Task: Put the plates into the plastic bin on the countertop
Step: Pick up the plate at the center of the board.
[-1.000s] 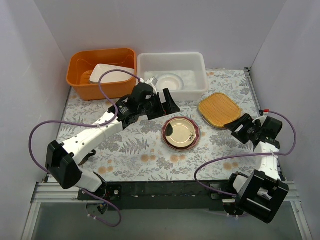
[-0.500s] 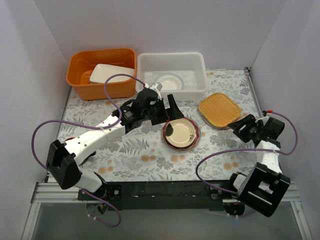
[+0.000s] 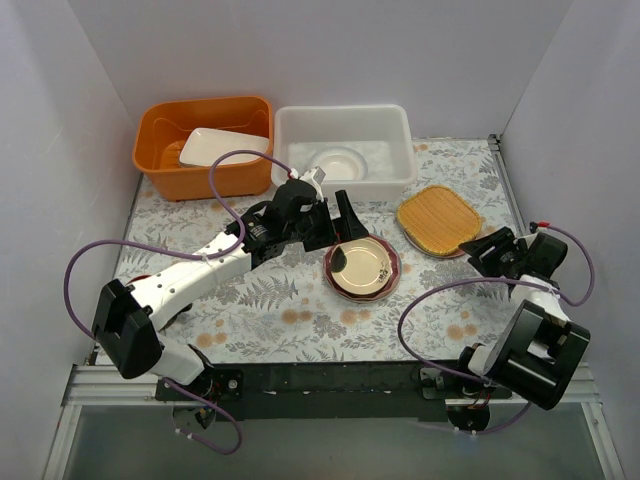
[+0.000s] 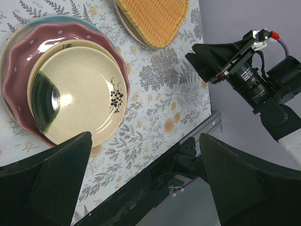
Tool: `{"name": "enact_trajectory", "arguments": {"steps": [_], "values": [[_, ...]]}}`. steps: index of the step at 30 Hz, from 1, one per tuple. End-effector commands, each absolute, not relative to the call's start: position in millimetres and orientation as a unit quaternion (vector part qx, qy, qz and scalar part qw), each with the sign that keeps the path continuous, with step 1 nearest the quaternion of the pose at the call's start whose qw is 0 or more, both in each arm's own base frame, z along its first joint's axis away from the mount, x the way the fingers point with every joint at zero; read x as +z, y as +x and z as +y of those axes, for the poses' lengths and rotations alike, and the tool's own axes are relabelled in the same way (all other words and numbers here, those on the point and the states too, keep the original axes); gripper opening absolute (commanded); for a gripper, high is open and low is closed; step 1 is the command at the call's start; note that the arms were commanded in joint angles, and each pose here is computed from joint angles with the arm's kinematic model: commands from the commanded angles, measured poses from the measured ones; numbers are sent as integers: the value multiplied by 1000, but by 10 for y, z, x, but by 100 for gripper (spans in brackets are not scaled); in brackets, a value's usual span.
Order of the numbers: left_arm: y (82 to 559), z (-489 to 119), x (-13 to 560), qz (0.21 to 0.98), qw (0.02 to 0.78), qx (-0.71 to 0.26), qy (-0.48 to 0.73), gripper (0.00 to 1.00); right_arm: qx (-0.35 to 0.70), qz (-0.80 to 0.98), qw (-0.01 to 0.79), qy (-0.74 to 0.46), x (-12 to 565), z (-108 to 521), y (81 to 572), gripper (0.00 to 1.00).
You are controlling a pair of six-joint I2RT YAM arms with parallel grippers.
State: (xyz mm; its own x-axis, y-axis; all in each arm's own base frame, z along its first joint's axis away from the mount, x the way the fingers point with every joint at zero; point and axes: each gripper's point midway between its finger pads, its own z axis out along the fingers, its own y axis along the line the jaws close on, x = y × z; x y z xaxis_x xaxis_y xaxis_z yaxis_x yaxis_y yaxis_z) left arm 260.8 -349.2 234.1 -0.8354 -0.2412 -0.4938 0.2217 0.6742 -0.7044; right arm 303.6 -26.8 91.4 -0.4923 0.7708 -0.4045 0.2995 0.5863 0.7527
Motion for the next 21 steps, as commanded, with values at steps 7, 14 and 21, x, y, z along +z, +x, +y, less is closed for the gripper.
{"name": "enact_trajectory", "arguments": {"steps": [7,14,21], "values": [[2596,-3579,2413,861,289,-419,14,98,332,787,392,342,916,-388,3315,61],[2599,-3631,2337,866,277,-416,22,98,337,787,389,341,890,-415,3392,61],[2599,-3632,2282,869,273,-412,22,98,345,785,384,342,879,-438,3503,60]]}}
